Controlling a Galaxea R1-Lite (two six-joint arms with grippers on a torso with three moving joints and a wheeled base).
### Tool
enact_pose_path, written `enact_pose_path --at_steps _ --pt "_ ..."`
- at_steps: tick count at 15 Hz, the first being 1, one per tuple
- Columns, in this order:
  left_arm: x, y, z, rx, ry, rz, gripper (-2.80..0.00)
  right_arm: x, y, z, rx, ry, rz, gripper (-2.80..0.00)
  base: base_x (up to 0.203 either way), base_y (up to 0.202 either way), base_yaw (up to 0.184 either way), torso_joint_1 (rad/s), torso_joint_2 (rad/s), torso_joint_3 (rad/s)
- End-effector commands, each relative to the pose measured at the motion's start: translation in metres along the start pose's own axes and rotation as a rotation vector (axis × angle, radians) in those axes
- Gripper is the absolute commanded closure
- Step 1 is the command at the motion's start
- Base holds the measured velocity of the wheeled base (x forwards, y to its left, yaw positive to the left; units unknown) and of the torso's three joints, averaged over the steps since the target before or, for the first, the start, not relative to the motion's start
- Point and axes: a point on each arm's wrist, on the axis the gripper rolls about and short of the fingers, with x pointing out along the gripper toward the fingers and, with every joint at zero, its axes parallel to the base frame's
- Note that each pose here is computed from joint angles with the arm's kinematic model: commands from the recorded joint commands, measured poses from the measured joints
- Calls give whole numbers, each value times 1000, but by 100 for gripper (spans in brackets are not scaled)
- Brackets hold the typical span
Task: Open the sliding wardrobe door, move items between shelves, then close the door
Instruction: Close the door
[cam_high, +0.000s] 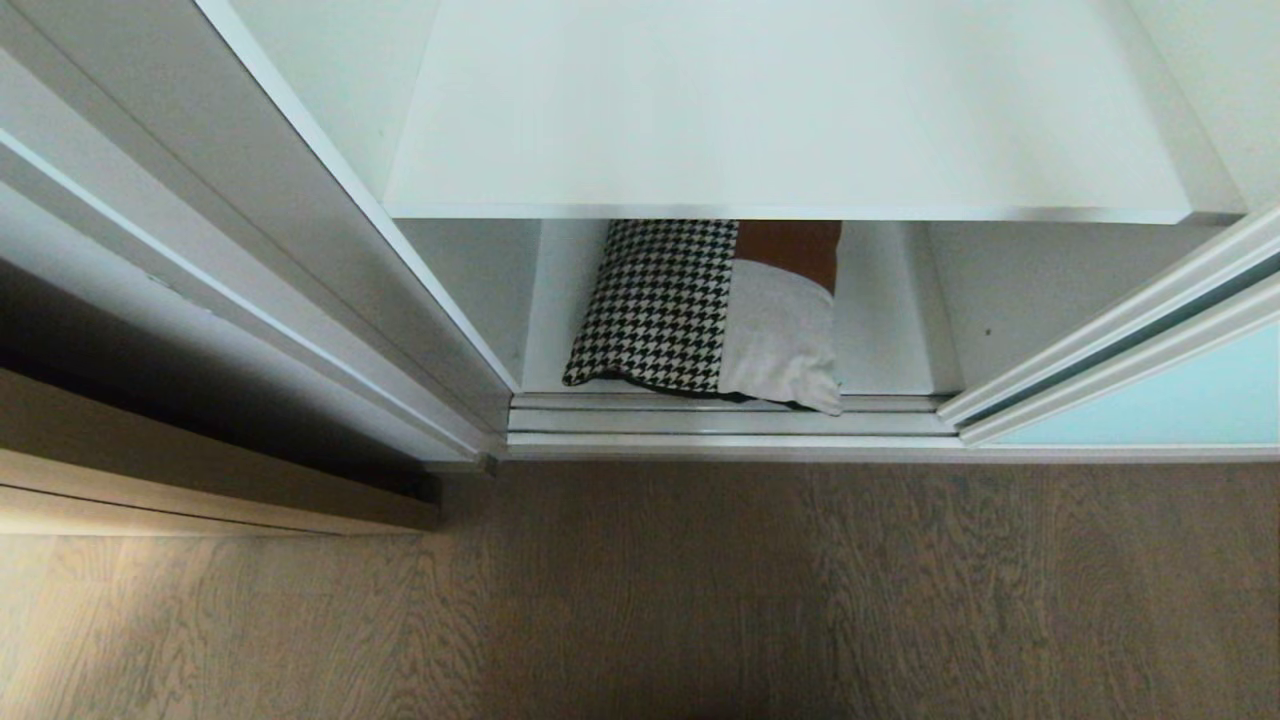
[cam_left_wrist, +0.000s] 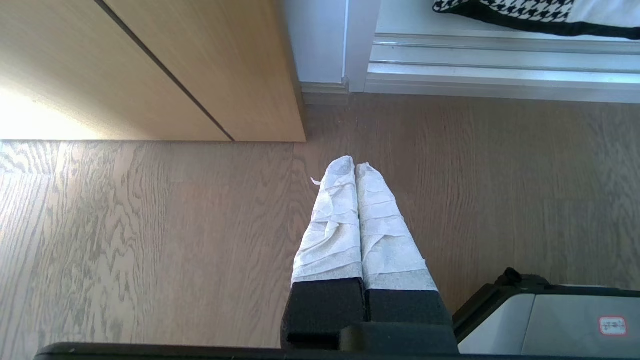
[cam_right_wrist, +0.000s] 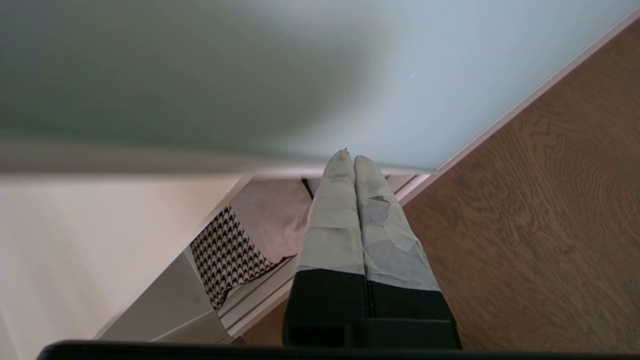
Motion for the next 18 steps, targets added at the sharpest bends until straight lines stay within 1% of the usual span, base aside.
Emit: enact_pose_path --at_steps 1,2,6,8,11,15,18 --pt "0 0 0 0 0 0 0 9 -8 5 22 15 -6 0 0 0 0 0 0 0" --pt "0 0 0 0 0 0 0 13 -10 7 27 21 -6 0 0 0 0 0 0 0" --pt "0 0 0 0 0 0 0 21 -2 17 -12 20 42 0 0 0 0 0 0 0" --pt "0 0 0 0 0 0 0 29 2 18 -30 41 78 0 0 0 0 0 0 0" --pt "0 0 0 0 0 0 0 34 3 17 -31 54 89 0 0 0 0 0 0 0" --pt "0 0 0 0 0 0 0 25 19 9 -49 68 131 0 0 0 0 0 0 0" --pt "0 0 0 0 0 0 0 16 28 -5 -54 96 166 0 0 0 0 0 0 0"
